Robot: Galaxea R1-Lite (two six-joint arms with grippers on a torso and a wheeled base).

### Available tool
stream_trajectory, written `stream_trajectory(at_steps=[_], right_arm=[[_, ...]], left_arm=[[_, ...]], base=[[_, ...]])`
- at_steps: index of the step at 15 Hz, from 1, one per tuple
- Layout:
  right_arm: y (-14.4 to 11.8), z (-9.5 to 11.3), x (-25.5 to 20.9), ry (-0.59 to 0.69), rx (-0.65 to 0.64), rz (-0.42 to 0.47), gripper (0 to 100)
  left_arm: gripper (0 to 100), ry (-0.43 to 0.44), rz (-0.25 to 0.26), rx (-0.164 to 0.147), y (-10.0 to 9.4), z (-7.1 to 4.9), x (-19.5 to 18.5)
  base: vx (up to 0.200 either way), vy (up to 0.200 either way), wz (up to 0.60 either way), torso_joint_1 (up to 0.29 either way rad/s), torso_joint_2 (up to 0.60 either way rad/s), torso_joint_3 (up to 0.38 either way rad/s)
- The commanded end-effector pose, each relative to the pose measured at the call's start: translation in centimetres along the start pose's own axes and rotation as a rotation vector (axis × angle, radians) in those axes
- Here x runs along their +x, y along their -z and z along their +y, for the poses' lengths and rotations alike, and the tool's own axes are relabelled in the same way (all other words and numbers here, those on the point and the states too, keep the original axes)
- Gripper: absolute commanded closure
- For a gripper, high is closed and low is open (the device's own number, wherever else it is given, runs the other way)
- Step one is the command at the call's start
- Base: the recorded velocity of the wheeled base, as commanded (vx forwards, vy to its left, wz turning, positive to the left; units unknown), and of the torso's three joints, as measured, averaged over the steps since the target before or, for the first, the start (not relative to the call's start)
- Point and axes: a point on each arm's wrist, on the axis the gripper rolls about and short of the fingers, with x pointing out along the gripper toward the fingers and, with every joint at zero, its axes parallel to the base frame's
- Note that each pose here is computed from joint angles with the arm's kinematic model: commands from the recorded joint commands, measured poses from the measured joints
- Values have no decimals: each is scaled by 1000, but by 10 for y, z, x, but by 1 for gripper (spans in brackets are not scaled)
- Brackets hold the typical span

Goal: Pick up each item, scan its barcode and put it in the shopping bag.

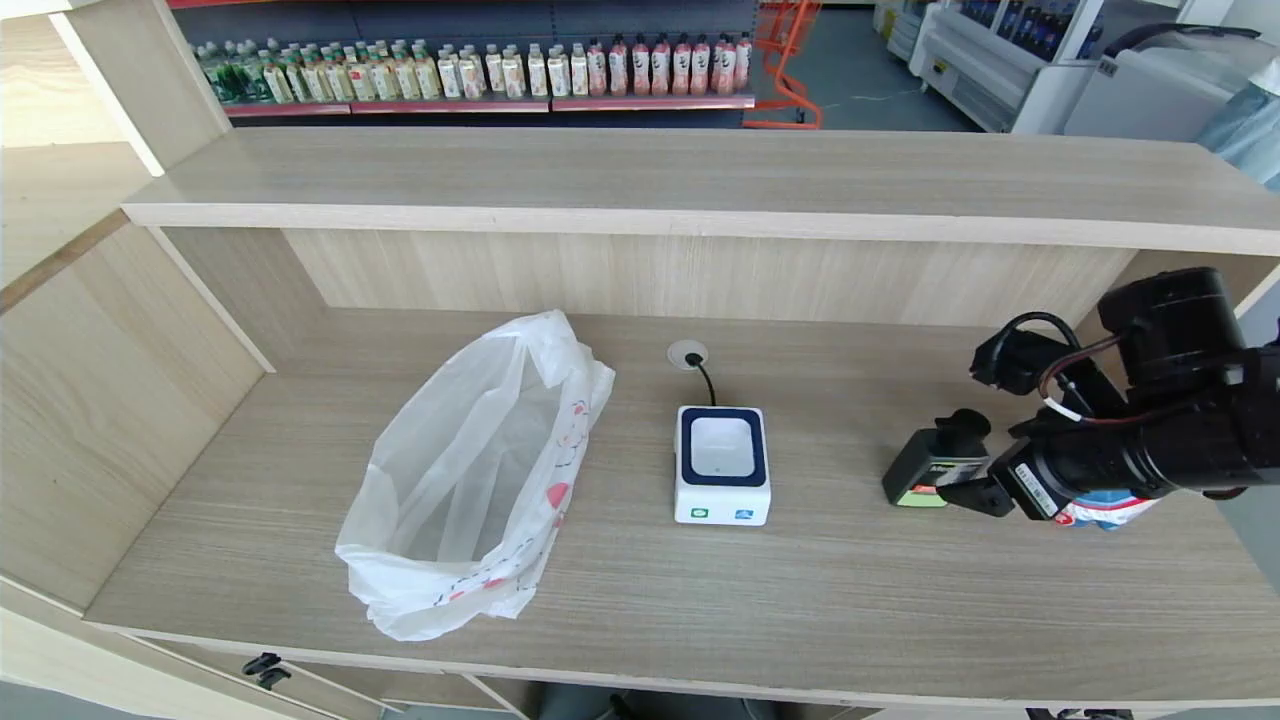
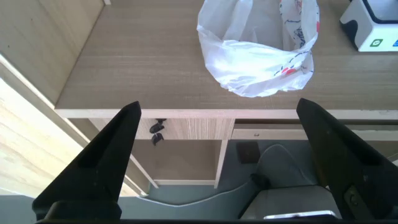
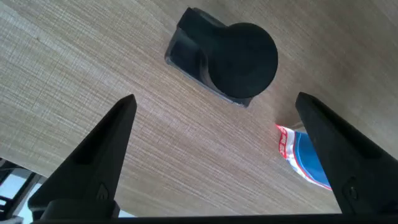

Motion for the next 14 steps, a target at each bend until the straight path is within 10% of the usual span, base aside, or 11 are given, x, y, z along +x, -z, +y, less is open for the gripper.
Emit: stream_trajectory(at_steps=[1,14], right_arm=[[-3,5,23,-26,-31,13,0],[-27,21,63,-60,-120,-56,0]], left_arm=[[0,0,2,0,0,0,0],[0,0,0,0,0,0,0]], base=[[0,0,0,0,0,0],[0,0,0,0,0,0]])
